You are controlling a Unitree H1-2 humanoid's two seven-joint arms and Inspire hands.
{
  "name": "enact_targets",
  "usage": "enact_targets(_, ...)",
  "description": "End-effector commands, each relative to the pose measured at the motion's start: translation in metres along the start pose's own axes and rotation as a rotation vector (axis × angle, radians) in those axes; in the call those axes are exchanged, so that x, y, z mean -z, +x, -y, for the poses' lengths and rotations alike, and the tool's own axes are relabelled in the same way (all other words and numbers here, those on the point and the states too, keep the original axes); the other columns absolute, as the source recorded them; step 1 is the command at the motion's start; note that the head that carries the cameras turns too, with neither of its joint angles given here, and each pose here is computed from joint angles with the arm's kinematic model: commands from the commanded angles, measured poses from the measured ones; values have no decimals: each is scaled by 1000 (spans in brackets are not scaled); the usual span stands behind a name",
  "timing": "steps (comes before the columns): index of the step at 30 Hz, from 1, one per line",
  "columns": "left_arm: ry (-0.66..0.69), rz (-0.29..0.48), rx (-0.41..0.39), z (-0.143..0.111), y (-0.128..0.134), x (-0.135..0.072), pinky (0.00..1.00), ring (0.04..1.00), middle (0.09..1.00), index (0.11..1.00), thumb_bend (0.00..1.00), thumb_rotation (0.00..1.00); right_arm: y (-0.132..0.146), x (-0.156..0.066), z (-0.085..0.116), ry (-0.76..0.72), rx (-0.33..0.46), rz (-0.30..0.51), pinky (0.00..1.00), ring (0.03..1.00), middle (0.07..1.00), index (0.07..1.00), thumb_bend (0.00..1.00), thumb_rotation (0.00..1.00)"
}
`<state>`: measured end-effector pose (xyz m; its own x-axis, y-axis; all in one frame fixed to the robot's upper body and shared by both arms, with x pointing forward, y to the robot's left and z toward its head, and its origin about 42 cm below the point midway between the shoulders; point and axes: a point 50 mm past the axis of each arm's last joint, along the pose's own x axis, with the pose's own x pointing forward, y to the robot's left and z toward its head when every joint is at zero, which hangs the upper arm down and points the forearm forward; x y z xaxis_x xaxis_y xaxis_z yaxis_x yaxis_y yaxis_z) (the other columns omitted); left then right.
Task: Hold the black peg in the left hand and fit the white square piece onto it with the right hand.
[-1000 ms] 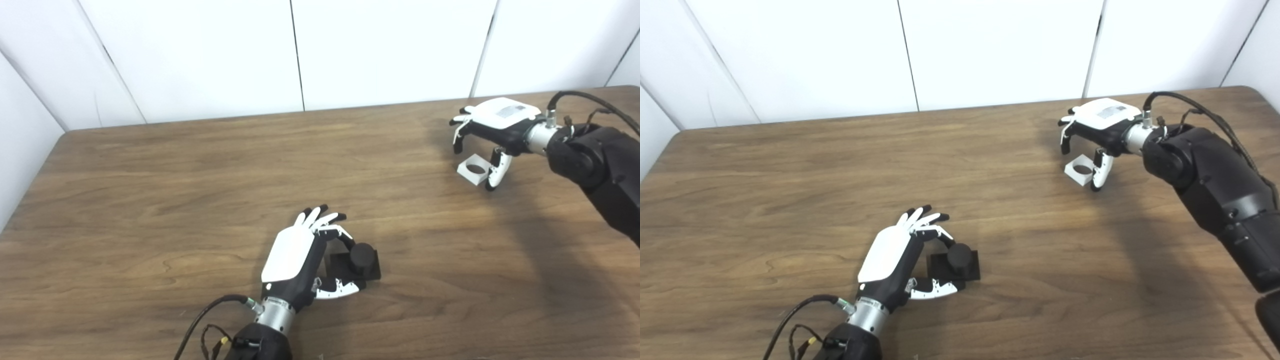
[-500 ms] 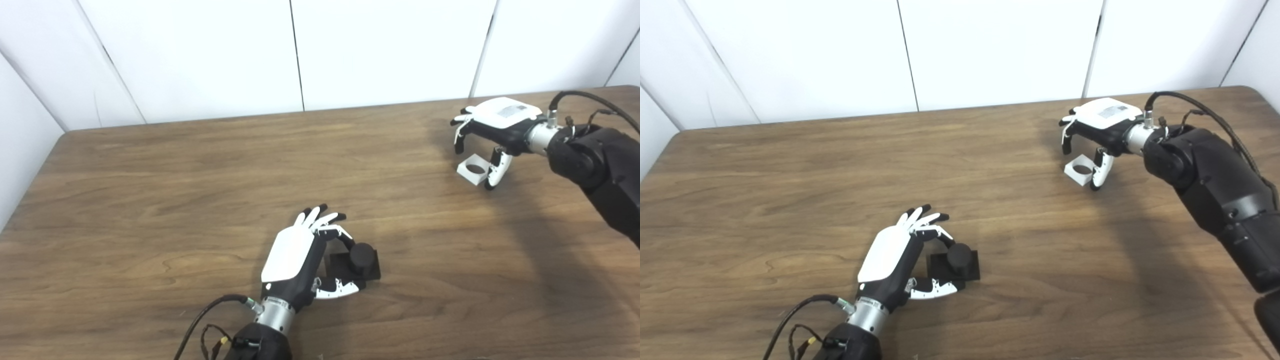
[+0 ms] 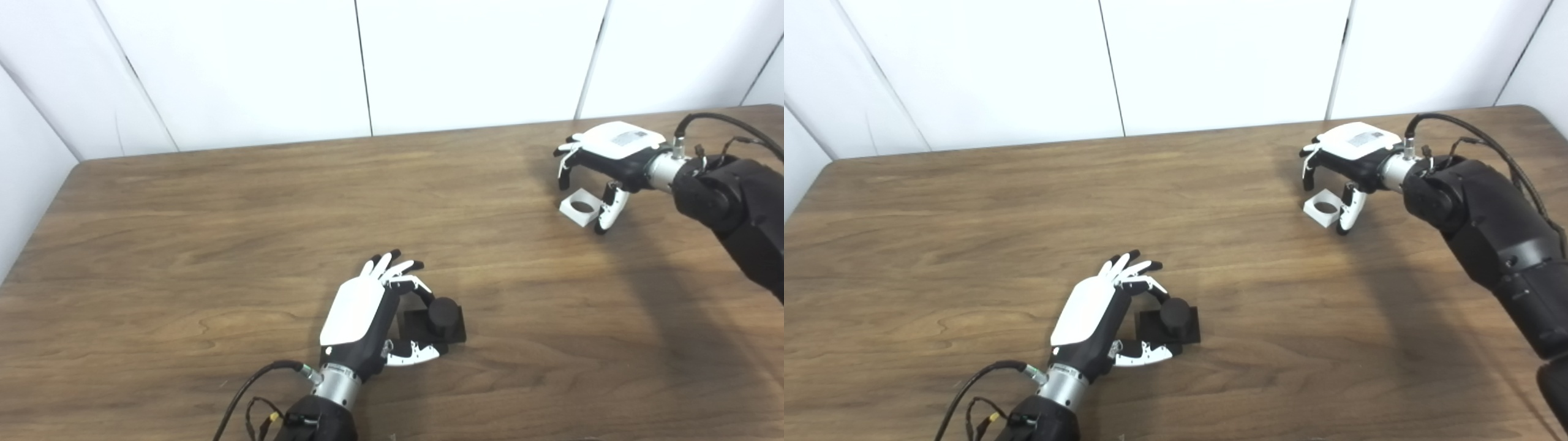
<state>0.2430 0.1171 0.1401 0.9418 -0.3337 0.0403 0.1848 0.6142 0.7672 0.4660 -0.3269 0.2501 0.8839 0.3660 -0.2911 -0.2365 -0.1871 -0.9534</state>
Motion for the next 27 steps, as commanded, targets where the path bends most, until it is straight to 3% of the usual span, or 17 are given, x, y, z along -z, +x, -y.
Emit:
enact_targets(1, 17, 13, 2, -3, 2, 0, 1000, 980, 869, 487, 513, 73, -1, 6, 32, -43, 72, -1, 901, 978, 921, 641, 851, 105)
enact_targets(26, 10, 19, -4, -5, 2, -1, 1000, 982, 868, 487, 513, 73, 0, 7, 22, -54, 59, -7, 896, 977, 915, 608, 821, 123)
enact_targets(27, 14, 18, -2, -5, 2, 0, 1000, 981, 867, 487, 512, 75, 0, 7, 22, -55, 60, -6, 898, 980, 915, 523, 603, 137)
